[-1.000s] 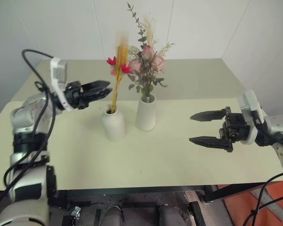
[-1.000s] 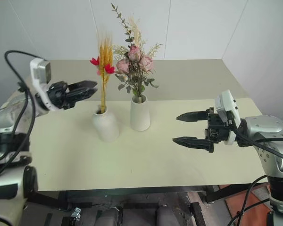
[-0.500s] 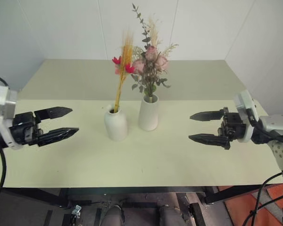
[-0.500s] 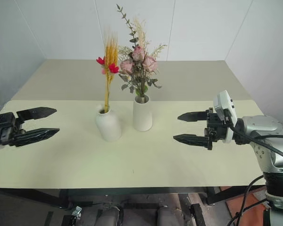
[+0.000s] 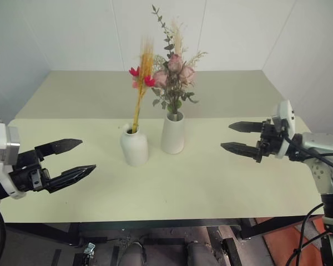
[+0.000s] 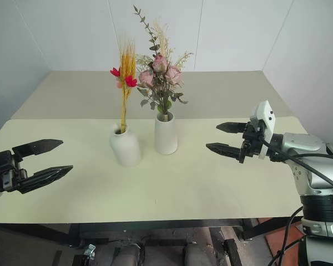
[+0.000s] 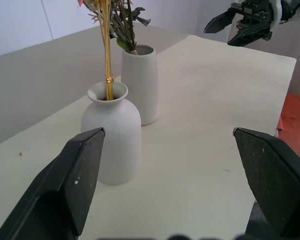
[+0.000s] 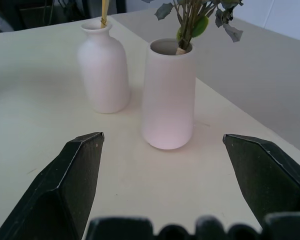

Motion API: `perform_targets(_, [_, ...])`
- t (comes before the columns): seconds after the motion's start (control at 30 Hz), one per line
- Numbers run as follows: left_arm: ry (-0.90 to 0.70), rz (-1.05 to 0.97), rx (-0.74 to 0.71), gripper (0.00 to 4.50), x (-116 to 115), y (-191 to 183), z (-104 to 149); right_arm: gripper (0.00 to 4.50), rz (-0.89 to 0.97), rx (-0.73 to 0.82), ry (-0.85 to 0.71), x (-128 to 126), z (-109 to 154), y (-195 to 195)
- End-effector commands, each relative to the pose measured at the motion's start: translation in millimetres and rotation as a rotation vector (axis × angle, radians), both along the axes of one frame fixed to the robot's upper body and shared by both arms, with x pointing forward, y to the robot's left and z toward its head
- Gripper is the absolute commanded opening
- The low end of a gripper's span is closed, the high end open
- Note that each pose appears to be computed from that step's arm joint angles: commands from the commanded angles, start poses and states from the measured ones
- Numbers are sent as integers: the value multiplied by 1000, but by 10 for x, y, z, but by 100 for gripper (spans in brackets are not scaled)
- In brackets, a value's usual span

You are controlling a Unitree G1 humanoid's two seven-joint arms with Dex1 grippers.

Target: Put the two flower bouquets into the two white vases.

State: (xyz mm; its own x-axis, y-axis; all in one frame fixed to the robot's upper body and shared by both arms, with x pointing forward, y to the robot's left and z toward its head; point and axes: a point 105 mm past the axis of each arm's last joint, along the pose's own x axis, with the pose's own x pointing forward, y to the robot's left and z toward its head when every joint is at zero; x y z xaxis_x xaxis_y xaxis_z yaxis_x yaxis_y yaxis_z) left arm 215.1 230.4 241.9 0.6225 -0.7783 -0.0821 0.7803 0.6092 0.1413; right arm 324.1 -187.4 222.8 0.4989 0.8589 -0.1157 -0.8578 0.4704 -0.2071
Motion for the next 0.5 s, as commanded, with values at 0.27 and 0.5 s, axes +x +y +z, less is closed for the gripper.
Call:
perform_targets(0.27, [-4, 5, -20, 448, 25, -120, 3, 450, -111, -10, -43, -55, 115, -74])
perform_targets(0.5, [-38, 46, -40, 448, 139, -185, -51, 450, -153, -20, -10, -147, -20, -79])
